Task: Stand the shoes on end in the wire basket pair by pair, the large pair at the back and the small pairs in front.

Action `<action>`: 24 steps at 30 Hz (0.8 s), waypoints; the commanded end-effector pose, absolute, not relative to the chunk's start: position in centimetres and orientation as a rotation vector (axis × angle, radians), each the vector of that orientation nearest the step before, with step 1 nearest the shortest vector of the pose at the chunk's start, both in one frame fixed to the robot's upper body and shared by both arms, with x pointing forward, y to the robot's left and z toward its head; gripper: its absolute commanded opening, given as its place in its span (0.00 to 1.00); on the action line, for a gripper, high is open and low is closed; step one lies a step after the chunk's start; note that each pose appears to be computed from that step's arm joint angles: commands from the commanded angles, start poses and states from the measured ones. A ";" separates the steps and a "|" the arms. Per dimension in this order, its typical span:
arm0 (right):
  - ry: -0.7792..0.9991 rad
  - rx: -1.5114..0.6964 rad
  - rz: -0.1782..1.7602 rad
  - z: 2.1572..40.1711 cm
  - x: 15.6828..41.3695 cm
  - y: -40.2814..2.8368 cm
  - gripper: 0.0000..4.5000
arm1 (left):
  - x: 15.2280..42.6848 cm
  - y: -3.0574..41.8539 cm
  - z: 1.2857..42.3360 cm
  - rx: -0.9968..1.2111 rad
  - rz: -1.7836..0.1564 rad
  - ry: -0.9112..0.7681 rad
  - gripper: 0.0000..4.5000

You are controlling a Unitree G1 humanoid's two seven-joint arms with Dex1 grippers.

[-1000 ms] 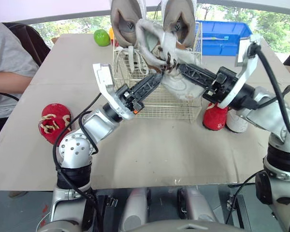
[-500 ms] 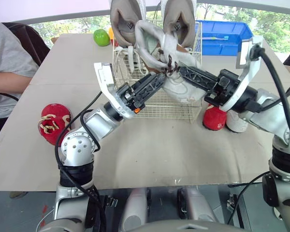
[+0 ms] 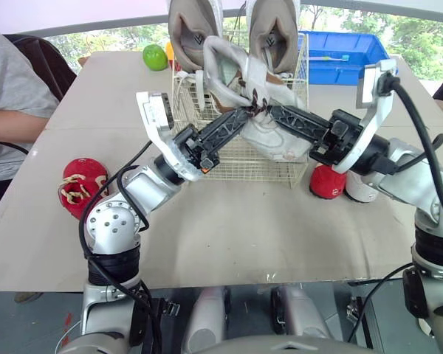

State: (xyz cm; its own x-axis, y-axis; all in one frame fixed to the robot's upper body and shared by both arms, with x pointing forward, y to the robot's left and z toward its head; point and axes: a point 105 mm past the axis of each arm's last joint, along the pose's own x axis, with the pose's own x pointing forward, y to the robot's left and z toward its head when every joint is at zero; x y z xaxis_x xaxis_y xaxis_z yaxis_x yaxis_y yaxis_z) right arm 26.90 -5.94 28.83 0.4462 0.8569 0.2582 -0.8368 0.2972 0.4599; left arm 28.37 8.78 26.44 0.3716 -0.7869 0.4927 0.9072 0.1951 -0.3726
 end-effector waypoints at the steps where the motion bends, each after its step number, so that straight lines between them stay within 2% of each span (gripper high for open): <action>1: 0.004 0.572 1.186 29.7 26.0 -5.5 0.02 | 27.8 9.6 28.0 -0.668 -1.221 -0.289 0.26; 3: 0.000 0.570 1.190 29.7 26.0 -5.5 0.02 | 27.7 9.6 27.9 -0.661 -1.222 -0.285 0.08; 6: -0.007 0.569 1.188 29.8 26.0 -5.5 0.02 | 27.8 9.7 27.8 -0.655 -1.214 -0.289 0.07; 8: -0.060 0.535 1.152 30.0 26.5 -5.8 0.26 | 27.9 10.1 28.0 -0.635 -1.188 -0.303 0.07; 11: -0.157 0.391 1.206 30.3 25.2 -5.9 0.55 | 27.6 11.0 28.7 -0.593 -1.196 -0.308 0.07; 14: -0.248 0.109 1.179 29.3 24.3 -6.4 0.89 | 28.1 12.9 30.0 -0.495 -1.153 -0.310 0.07; 15: -0.262 0.022 1.171 28.7 24.1 -6.7 0.96 | 28.3 13.5 30.4 -0.457 -1.140 -0.305 0.07; 16: -0.269 -0.043 1.173 28.2 24.0 -6.9 0.99 | 28.6 13.9 30.7 -0.412 -1.127 -0.302 0.07; 20: -0.291 -0.239 1.153 26.7 23.6 -8.8 0.99 | 30.2 16.0 33.9 -0.150 -1.057 -0.356 0.07; 24: -0.289 -0.265 1.129 26.2 23.9 -9.9 0.99 | 32.4 17.0 34.9 0.174 -0.990 -0.385 0.07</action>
State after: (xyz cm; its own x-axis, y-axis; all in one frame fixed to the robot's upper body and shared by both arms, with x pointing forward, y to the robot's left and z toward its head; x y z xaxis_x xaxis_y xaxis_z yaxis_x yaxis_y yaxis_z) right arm 24.31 -9.41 25.00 0.4004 0.9148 0.0539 -0.8716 0.3983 -0.2859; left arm 31.83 16.69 34.62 0.4812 -0.8310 0.2791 0.8224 0.5382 0.1845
